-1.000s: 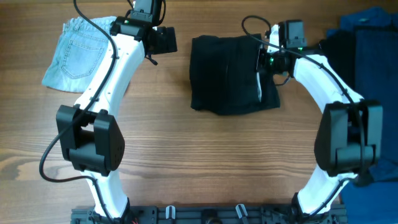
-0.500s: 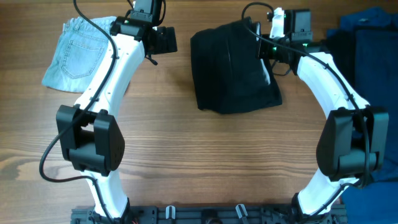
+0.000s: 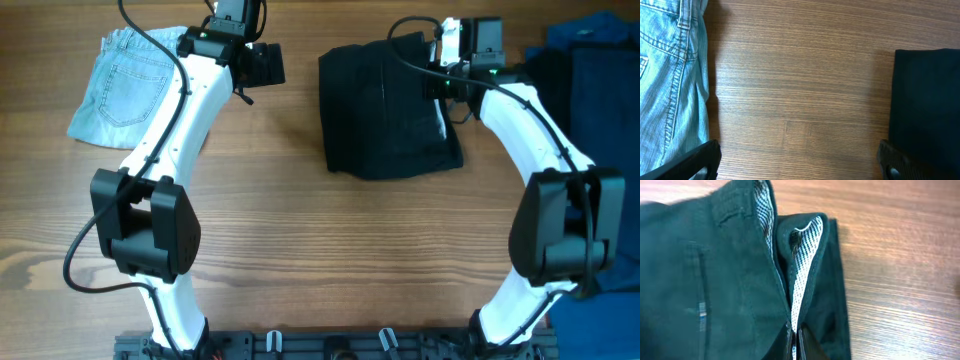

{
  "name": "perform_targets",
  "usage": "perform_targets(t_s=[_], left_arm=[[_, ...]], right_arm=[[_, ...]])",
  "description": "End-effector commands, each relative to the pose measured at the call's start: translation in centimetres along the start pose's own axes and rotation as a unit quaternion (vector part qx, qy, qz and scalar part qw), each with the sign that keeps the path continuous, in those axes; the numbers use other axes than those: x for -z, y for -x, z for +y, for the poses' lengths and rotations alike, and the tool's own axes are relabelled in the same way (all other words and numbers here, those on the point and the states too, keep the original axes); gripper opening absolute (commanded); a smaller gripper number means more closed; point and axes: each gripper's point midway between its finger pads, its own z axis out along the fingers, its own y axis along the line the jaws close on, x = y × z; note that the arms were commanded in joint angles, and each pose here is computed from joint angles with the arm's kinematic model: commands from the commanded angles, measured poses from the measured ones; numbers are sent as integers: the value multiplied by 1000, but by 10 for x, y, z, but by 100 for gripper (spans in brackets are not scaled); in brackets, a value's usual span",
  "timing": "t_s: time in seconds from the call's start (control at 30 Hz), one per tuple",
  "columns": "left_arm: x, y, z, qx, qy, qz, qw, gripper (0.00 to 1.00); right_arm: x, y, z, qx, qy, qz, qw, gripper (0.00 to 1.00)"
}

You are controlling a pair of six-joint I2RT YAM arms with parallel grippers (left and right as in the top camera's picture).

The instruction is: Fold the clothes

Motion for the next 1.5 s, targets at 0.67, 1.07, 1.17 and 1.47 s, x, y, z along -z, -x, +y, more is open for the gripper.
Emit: perform_targets(t_s=[0.67,1.07,1.17,1.47], left_arm=[[12,42,-54,1,-145,-76,987,17],[-82,18,-171,-59,-330,-81,938,24],[-98,-3,-193,-76,-339,-71,935,24],[-153,-31,-199,-81,-317,-62,943,18]], right_arm=[[134,15,39,-22,92,7,995,4],[12,-134,38,-41,111,172,978,4],[-15,-181,21,-42,65,221,972,4],[12,-169,40,-81,111,224,965,4]])
